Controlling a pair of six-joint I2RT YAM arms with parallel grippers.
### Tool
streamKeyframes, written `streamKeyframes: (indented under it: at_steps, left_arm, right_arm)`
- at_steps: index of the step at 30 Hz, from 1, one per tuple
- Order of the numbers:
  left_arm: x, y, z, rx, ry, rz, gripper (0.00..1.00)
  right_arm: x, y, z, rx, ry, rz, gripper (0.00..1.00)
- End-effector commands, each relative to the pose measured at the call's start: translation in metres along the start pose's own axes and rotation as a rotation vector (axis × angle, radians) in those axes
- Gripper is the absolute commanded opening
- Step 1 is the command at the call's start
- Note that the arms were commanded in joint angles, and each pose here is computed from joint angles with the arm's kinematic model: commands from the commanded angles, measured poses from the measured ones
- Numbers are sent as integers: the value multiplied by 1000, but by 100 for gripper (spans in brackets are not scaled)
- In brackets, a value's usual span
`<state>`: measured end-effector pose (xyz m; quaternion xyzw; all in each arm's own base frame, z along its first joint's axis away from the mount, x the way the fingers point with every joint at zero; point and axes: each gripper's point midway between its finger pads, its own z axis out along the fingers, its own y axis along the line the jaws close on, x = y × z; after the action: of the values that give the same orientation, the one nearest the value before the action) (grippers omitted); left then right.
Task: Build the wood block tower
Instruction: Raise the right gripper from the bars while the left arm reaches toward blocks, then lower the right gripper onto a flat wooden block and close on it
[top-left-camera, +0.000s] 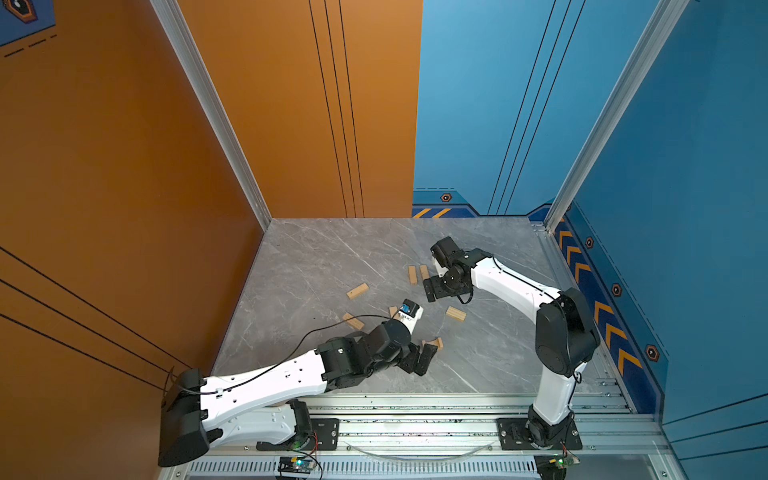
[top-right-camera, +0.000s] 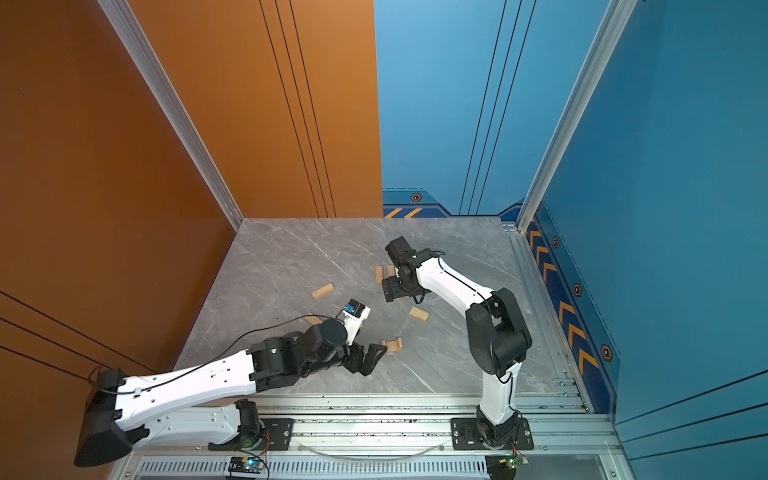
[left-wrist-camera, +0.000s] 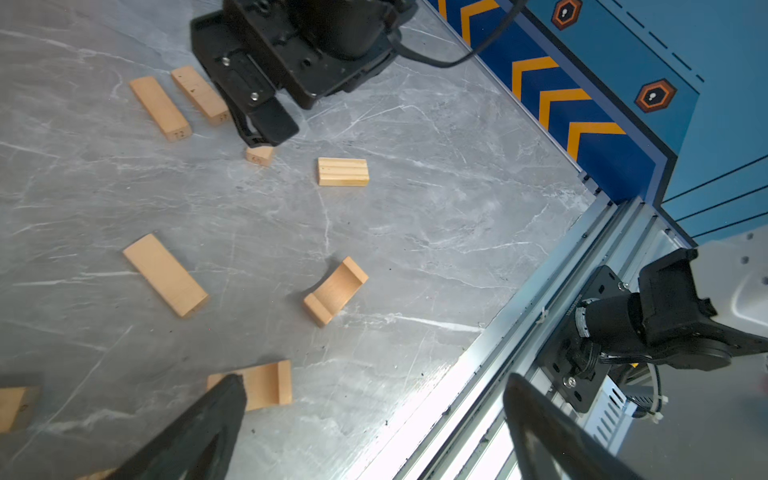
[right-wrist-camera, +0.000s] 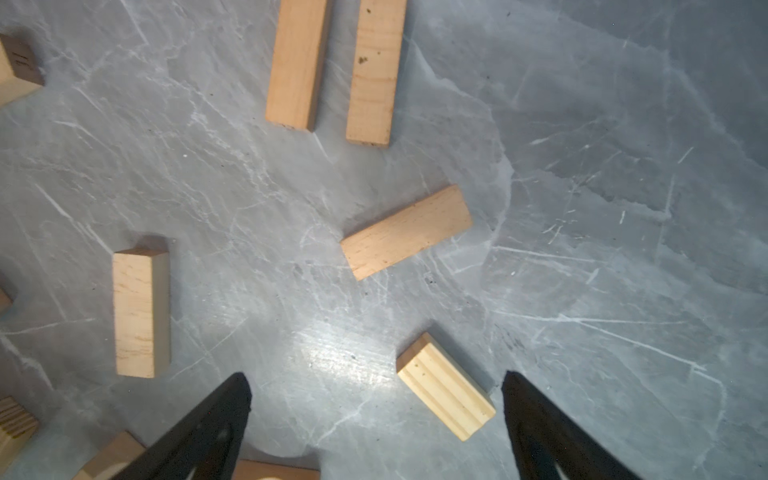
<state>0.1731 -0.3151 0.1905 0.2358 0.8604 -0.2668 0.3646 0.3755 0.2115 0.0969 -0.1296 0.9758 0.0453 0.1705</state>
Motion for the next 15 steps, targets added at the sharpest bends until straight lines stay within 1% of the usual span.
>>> streamKeyframes:
  at_steps: [1,7,10,15]
  left_arm:
    - [-19,-18,4,-7,-48,12,98]
    - [-30,-35,8,4,-67,58,98]
    - [-36,-35,6,-8,-82,77,98]
    - [-41,-27,5,-38,-89,85,98]
  right_arm:
    - [-5,-14,10,-5,-21,5,100]
    - [-9,-22,35,-78,-3,18,100]
    - [-12,-19,42,-133,3,24,100]
    - [-15,-13,55,-184,20,14,99]
